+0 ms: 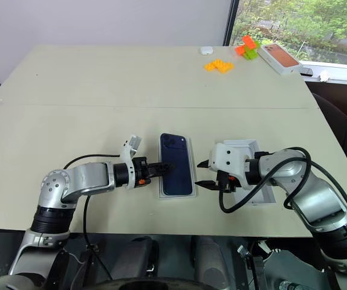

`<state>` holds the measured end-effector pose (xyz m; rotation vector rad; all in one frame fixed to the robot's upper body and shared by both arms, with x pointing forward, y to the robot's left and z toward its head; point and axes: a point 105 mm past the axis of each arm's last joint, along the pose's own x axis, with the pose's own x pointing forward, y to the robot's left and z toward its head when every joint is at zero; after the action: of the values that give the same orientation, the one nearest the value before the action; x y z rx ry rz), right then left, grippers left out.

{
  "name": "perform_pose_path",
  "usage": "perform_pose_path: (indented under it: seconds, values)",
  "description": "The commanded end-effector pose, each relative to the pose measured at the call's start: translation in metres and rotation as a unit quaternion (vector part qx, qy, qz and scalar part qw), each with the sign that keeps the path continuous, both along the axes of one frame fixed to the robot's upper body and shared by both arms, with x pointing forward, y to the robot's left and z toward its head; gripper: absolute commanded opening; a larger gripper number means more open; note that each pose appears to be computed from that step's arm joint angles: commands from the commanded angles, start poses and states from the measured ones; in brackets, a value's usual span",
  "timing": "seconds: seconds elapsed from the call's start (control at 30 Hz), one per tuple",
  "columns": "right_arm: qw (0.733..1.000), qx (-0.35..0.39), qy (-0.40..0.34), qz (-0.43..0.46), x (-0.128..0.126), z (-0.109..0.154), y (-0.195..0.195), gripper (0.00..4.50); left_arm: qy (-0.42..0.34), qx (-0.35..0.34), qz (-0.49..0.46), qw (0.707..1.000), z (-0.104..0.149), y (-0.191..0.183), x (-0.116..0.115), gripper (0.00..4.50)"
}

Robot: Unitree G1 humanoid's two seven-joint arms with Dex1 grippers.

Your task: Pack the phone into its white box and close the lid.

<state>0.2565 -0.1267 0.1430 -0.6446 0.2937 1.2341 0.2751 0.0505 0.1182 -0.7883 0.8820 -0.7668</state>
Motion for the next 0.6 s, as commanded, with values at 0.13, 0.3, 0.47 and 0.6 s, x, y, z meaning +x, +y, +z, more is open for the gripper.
perform_pose_path:
  seconds: [0.13,0.3,0.47,0.6]
  values:
    - [1.000,-0.004,-0.022,0.008,0.000,0.007,0.002,2.33,-0.007,-0.015,0.002,1.000,0.008,0.000,0.000,0.00]
    - [1.000,-0.006,-0.022,0.010,0.000,0.006,0.002,2.33,-0.007,-0.014,0.004,1.000,0.008,0.001,0.000,0.00]
    - [1.000,-0.007,-0.022,0.014,-0.001,0.006,0.002,2.33,-0.027,-0.032,0.011,0.999,0.019,0.005,0.002,0.00]
    - [1.000,-0.007,-0.023,0.016,0.000,0.006,0.003,2.33,-0.028,-0.033,0.015,0.999,0.018,0.010,0.002,0.00]
